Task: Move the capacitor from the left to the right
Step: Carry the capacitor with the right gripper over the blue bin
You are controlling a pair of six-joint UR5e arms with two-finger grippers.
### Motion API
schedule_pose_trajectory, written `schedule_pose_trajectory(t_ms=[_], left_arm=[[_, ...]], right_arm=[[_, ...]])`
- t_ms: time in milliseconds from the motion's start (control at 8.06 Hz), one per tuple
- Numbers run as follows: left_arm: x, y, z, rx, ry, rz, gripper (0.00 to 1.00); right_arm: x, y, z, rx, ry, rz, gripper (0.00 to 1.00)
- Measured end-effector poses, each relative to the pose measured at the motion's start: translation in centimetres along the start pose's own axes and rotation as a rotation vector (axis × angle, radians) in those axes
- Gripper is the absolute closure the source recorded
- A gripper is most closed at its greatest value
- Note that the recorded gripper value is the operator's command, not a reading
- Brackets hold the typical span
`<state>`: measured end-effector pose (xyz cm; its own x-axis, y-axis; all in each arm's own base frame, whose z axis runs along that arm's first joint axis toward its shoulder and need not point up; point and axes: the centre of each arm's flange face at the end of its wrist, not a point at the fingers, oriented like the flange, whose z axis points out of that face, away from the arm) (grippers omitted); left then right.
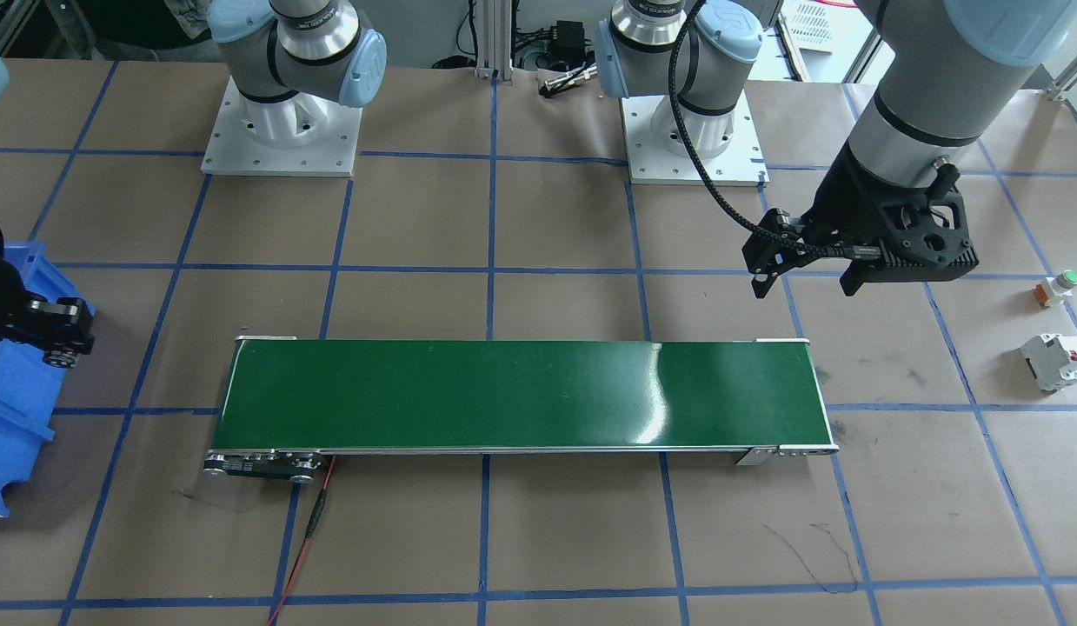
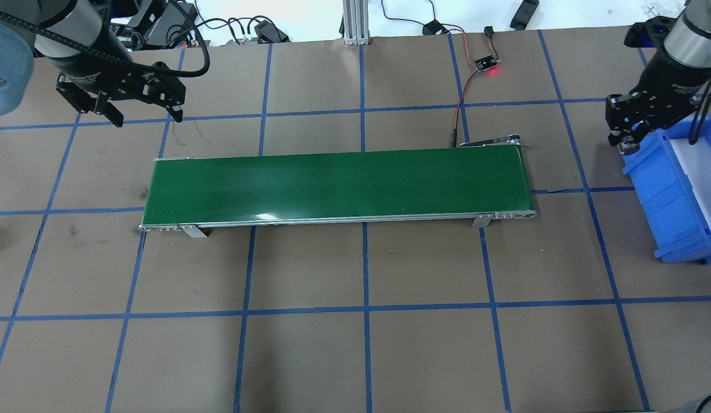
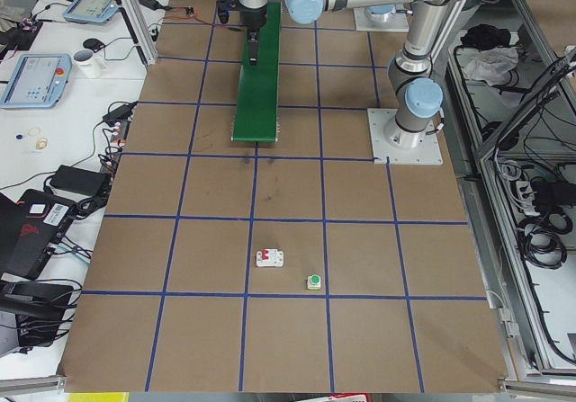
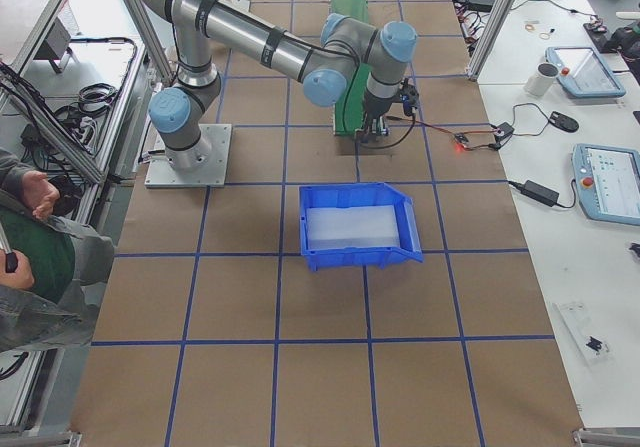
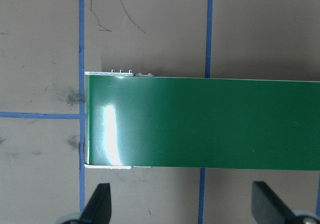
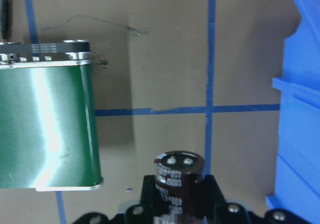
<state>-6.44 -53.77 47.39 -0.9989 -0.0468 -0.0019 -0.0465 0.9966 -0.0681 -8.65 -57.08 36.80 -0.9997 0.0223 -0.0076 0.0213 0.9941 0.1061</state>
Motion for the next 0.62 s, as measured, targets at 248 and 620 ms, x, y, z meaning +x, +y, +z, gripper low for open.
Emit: schedule_pose_trajectory(t_ms=[248,620], left_arm=[[0.0,0.0,0.0,0.0,0.0,0.0,0.0],[0.0,0.0,0.0,0.0,0.0,0.0,0.0]], right_arm=[[5.2,1.0,0.1,-0.009,-0.003,-0.02,1.0],[13.3,3.0,1.2,-0.021,-0.026,-0.058,1.0]])
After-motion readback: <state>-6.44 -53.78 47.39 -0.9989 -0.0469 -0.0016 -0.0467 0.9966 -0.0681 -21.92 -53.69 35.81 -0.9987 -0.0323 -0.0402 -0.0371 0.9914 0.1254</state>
